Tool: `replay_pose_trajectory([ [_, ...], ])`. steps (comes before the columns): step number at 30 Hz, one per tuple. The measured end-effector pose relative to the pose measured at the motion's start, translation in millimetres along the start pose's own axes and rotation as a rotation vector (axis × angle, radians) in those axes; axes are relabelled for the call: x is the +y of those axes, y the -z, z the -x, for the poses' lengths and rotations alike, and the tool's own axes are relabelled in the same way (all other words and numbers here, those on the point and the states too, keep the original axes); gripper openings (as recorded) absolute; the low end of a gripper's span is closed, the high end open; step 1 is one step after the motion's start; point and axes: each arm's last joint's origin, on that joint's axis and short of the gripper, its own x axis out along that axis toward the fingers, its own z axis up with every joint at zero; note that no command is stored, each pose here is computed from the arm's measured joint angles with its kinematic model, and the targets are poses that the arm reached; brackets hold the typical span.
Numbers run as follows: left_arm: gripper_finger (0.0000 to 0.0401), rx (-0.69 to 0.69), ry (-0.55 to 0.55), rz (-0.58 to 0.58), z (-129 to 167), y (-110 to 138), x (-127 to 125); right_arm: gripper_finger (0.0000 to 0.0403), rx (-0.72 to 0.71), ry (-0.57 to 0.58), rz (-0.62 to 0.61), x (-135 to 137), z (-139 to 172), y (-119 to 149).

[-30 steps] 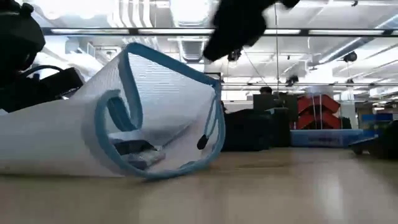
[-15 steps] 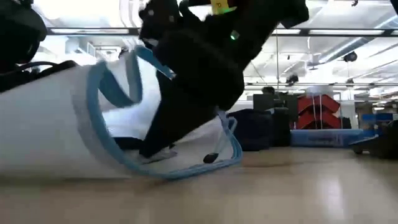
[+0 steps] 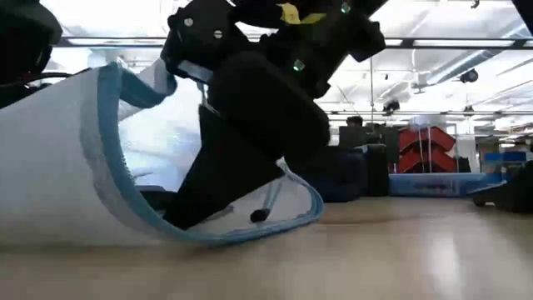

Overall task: Unpack backpack
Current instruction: Remove the chocolate bar inside the zip bag

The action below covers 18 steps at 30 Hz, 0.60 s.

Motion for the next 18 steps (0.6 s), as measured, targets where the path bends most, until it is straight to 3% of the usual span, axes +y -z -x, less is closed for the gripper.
replay_pose_trajectory([
  [3, 0.0025, -0.007, -0.015, -0.012, -0.1, -0.3, 0.5, 0.0187, -0.001, 0.003, -0.004, -0.6, 5.1, -2.0],
  [8, 0.0025, -0.006, -0.021, -0.016, -0.1, -0.1, 0.7, 0.0032, -0.003, 0.009, -0.015, -0.3, 13.4, -9.4],
  [12, 0.0025, 0.005, -0.029, -0.025, 0.3, 3.7, 2.9, 0.0027, 0.012, 0.016, 0.001, 7.8, 26.2, -20.9],
  [18, 0.0025, 0.023, -0.062, -0.008, 1.9, 14.6, 9.8, 0.0009, 0.027, 0.022, 0.053, 30.1, 70.2, -46.6],
])
